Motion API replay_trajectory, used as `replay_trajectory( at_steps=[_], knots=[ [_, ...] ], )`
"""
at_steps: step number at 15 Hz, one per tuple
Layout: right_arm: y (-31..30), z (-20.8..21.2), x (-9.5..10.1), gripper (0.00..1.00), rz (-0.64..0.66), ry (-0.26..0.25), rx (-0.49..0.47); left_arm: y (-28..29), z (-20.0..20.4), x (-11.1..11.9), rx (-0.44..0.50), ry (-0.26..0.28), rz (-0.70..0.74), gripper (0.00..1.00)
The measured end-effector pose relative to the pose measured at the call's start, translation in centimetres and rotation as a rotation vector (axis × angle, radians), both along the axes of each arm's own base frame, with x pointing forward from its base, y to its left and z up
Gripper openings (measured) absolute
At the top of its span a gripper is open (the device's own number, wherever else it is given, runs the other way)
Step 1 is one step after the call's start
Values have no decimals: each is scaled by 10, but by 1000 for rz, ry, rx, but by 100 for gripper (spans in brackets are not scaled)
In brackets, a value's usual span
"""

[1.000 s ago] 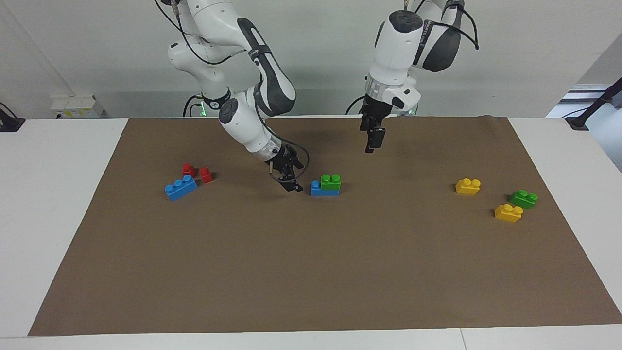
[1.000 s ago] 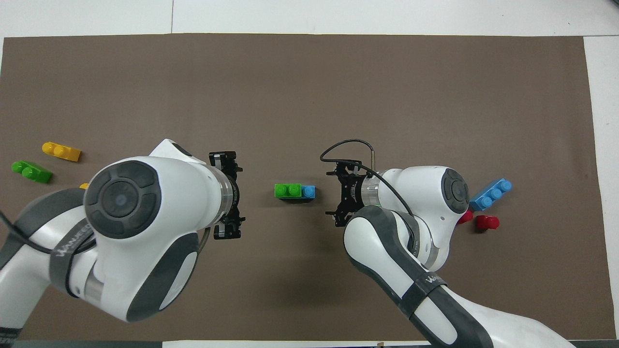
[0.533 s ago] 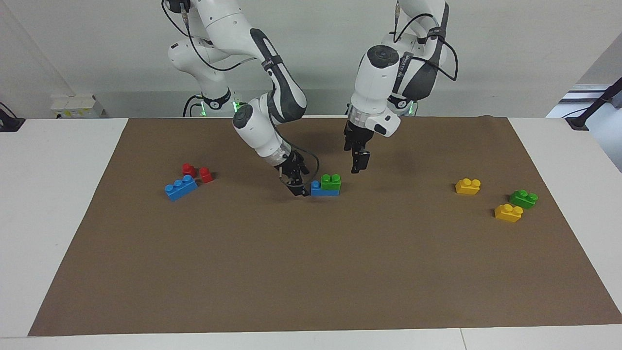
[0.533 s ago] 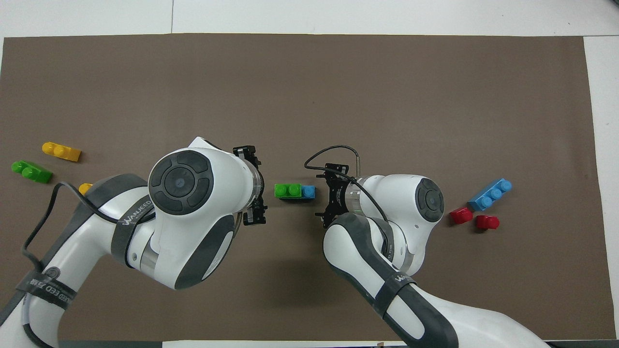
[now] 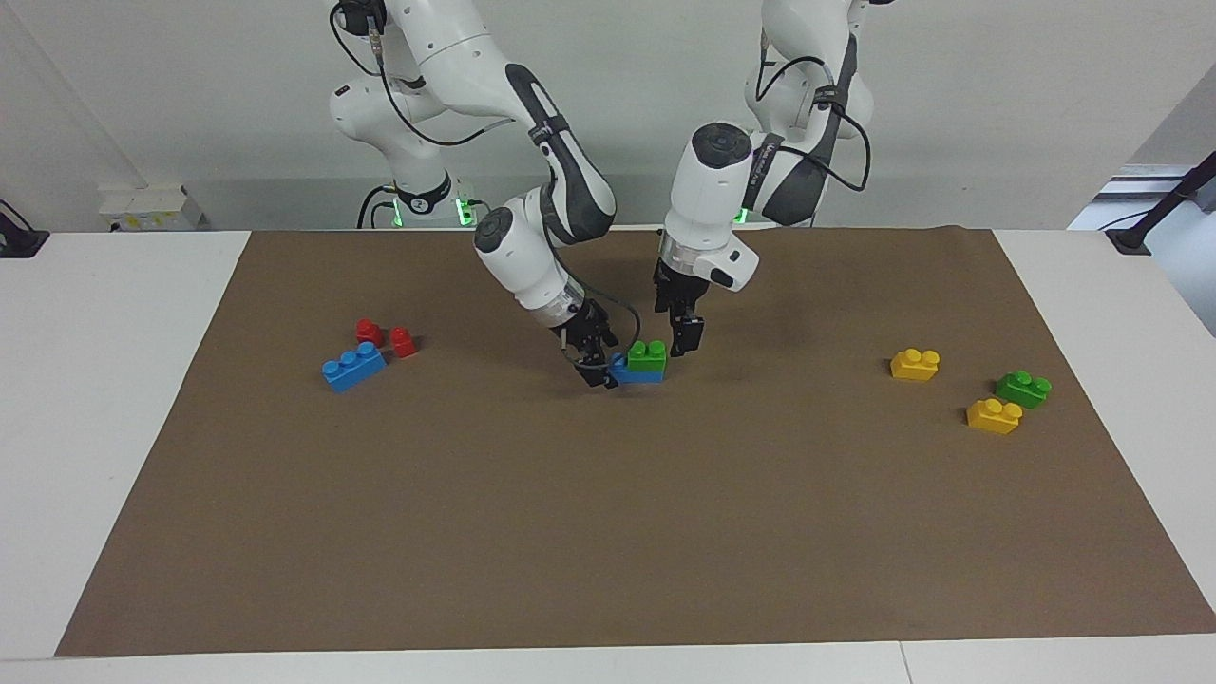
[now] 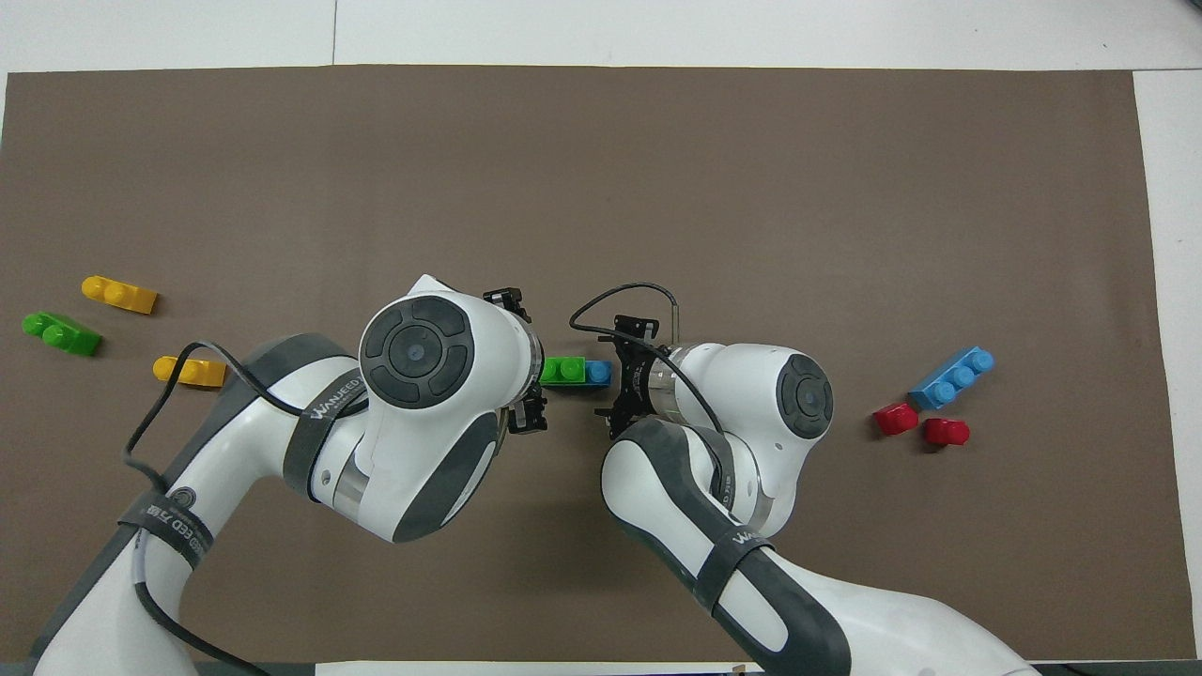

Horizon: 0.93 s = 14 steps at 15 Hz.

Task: Remove green block with left arm and hold with right
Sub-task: 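Grasp the green end with the left gripper while the right gripper grasps blue, then pull the green block off with the left gripper while the right gripper holds blue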

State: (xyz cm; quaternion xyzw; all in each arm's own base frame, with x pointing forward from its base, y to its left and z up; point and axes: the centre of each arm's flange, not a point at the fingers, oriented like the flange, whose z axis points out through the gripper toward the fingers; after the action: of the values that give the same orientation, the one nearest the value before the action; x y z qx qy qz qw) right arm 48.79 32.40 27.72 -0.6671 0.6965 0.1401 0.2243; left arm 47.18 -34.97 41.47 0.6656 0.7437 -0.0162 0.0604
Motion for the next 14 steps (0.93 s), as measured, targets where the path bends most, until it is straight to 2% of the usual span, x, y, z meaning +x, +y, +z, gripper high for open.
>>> replay_trajectory(
  at_steps=[2,3,6,8,10,14],
  knots=[
    [2,-3,-2,100,3,4,-2,-6,-3,-3,-2,-1,-3,100],
    [2,-4,-2,93,2,5,-3,-10,-4,-4,-4,-4,-3,100],
    [1,-5,-1,61,0,6,-3,-14,-14,-2,0,-16,6,100],
    [1,-5,-1,58,-1,6,-4,-15,-24,0,11,-15,6,100],
    [0,-5,0,37,-3,6,-4,-18,-34,-1,22,-4,1,100],
    [0,-5,0,34,-3,6,-4,-29,-57,-5,60,-13,1,100]
  ],
)
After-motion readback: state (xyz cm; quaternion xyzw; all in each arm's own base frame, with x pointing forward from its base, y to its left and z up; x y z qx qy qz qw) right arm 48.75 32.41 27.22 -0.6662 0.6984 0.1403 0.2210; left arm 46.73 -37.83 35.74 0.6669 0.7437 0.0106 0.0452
